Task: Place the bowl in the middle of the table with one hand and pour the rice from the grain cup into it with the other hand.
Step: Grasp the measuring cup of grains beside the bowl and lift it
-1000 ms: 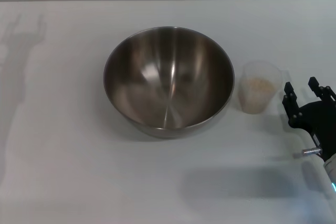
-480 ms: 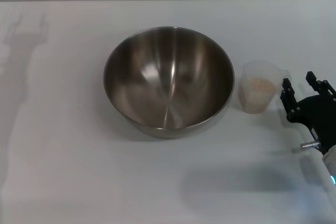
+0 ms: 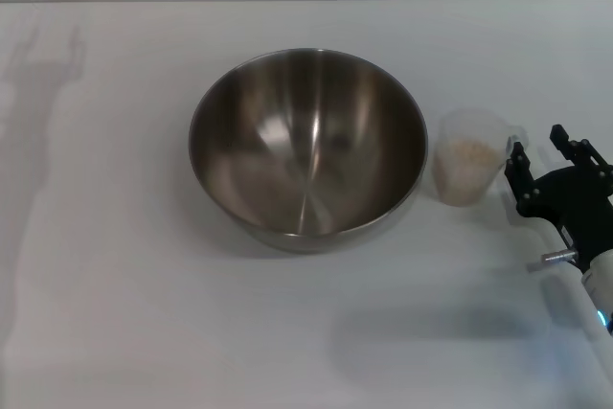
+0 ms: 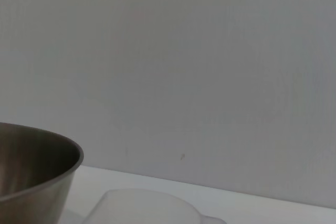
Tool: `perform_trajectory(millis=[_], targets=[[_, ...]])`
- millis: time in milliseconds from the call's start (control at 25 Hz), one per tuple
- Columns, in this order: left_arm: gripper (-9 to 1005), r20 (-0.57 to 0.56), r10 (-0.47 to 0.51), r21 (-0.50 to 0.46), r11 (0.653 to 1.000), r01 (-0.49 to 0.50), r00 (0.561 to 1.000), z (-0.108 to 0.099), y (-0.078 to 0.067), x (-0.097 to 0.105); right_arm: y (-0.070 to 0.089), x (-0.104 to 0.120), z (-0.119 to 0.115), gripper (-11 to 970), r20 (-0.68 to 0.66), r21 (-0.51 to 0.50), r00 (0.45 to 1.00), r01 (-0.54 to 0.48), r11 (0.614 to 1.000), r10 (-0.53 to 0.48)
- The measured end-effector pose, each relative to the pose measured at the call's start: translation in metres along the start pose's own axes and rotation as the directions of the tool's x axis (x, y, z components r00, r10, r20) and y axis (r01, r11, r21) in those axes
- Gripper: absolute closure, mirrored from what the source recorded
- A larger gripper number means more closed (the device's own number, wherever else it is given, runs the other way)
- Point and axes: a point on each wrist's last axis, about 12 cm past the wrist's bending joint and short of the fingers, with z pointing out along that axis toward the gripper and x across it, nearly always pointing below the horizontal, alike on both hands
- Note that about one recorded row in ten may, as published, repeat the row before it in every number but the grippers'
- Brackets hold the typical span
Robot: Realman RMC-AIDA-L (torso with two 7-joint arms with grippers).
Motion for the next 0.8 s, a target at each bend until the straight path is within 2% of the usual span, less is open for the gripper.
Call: perform_trajectory(millis=[400,640,800], targets=[[450,0.0,-0.003,-0.011,1.0,0.003,1.0,-0.001,0.002,0.0,0.001,-0.005,0.011,501,0.016,-0.025,1.0,0.022,0.999,-0.022],[450,0.0,-0.002,-0.014,1.0,0.002,1.0,-0.002,0.002,0.0,0.002,-0.008,0.017,736,0.024,-0.036,1.0,-0.002,0.999,0.002],[450,0.001,0.0,-0.014,1.0,0.0,1.0,-0.002,0.003,0.0,0.003,-0.008,0.018,859,0.021,-0.043,1.0,-0.002,0.999,0.003]])
